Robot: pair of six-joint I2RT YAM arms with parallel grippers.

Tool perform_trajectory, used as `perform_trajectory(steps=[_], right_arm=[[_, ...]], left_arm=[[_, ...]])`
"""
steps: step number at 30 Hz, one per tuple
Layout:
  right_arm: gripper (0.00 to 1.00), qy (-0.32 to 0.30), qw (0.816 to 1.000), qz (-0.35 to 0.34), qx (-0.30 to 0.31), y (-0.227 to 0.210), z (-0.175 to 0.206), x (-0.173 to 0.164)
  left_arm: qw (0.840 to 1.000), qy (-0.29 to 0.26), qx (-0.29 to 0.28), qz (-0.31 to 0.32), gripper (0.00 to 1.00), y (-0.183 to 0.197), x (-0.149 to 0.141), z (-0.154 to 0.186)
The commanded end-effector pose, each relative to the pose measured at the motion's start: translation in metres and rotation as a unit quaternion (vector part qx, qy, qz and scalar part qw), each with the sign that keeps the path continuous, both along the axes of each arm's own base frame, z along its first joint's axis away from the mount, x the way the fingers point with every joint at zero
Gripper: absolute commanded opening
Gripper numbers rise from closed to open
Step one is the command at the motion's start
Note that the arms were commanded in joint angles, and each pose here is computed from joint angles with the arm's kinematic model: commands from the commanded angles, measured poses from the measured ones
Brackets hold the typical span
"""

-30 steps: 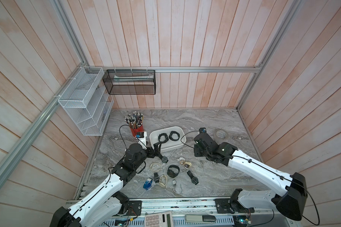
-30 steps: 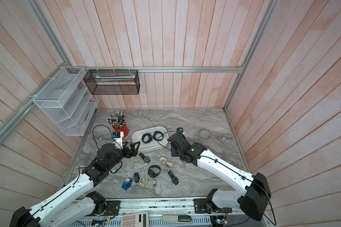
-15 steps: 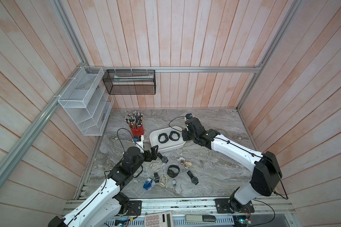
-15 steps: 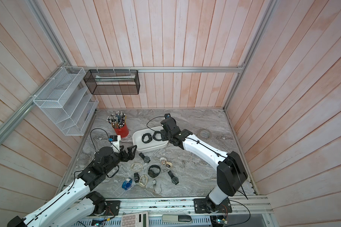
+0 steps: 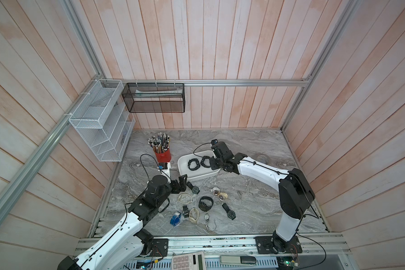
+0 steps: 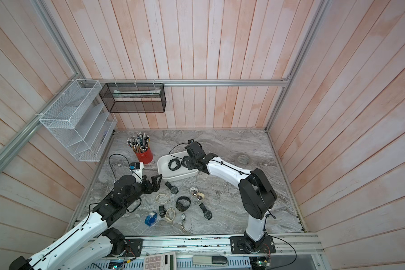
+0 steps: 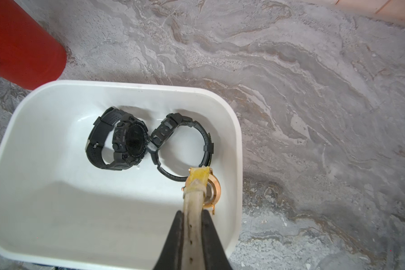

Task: Put the watch into the storage box
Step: Place the watch in the storage box.

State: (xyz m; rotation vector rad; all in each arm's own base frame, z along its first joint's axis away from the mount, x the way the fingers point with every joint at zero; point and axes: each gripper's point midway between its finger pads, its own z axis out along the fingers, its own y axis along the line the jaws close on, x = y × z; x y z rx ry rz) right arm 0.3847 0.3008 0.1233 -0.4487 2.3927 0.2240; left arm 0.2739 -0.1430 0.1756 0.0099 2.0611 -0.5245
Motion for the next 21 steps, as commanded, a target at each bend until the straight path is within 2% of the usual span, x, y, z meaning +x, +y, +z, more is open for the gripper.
perform_trajectory(steps=[1,14,18,21], right_arm=[[0.12,0.011,1.0,0.007,-0.005,0.004,-0.006,0.003],[0.13,0.046,0.999,0.007,-0.017,0.004,-0.042,-0.003],[0.19,0.048,0.999,0.007,-0.016,0.005,-0.042,-0.003],[0.28,0.04,0.999,0.008,-0.008,0.006,-0.032,-0.002]], left_arm=[[1.0,0.011,0.009,0.005,1.0,0.003,-0.002,-0.01],[1.0,0.017,0.014,0.007,1.0,0.003,0.0,-0.015],[1.0,0.017,0.014,0.007,0.99,0.002,0.0,-0.014],[1.0,0.02,0.015,0.007,1.0,0.002,0.0,-0.015]])
